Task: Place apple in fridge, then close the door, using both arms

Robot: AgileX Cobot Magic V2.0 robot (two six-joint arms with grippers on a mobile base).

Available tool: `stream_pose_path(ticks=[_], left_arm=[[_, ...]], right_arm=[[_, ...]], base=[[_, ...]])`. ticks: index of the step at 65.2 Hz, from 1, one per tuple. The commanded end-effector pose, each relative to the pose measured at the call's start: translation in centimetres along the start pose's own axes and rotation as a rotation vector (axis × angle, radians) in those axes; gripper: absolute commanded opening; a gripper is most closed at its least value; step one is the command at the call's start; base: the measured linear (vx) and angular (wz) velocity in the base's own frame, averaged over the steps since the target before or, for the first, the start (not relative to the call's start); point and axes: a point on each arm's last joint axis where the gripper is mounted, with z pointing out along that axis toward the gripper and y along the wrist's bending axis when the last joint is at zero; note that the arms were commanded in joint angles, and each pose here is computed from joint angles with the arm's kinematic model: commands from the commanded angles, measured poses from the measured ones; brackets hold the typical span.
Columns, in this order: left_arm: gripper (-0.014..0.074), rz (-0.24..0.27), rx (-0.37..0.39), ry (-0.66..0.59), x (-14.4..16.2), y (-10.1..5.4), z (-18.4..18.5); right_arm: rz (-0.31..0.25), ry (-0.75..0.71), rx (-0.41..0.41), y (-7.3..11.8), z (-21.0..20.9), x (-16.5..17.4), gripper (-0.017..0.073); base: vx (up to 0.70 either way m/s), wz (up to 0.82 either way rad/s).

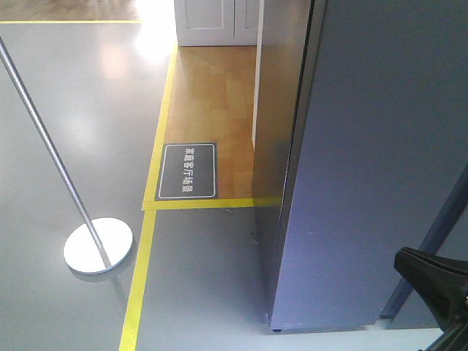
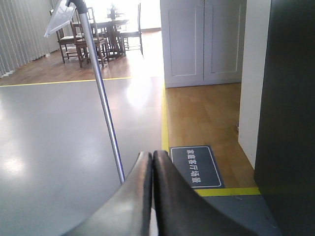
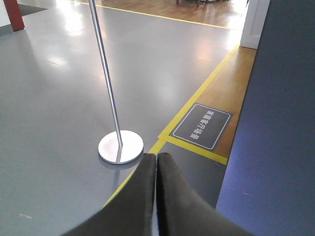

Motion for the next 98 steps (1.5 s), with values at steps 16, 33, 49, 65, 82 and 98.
stream_pose_path(ticks=[16, 33, 49, 65, 82, 98], left_arm=[[-0.0006, 0.004, 0.013, -0.111, -1.5, -0.1, -0.3], [-0.0006, 0.004, 0.013, -0.111, -1.5, -0.1, -0.3], [-0.0006, 0.004, 0.012, -0.111, -1.5, -0.1, -0.3], [-0.0006, 0.004, 0.012, -0.111, -1.5, -0.1, -0.3], [-0.0006, 0.004, 0.012, -0.111, -1.5, -0.1, -0.3], [-0.0006, 0.004, 0.012, -0.111, -1.5, -0.1, -0.3]], right_arm=[[0.012, -0.042, 0.011, -0.1, -0.1, -1.0, -0.0003], [0.012, -0.042, 0.011, -0.1, -0.1, -1.0, -0.0003], [0.012, -0.043, 0.012, -0.1, -0.1, -1.0, -0.0003], [-0.071, -0.085, 0.117, -0.2, -1.5, -1.2, -0.0003], [0.043, -0.103, 0.287, -0.5, -3.3, 1.7, -0.0003], [0.176, -0.172, 0.417, -1.0, -4.0, 6.4, -0.0003]], base=[[0.0, 0.0], [0.0, 0.0], [0.0, 0.0], [0.0, 0.0], [0.0, 0.0], [0.0, 0.0]])
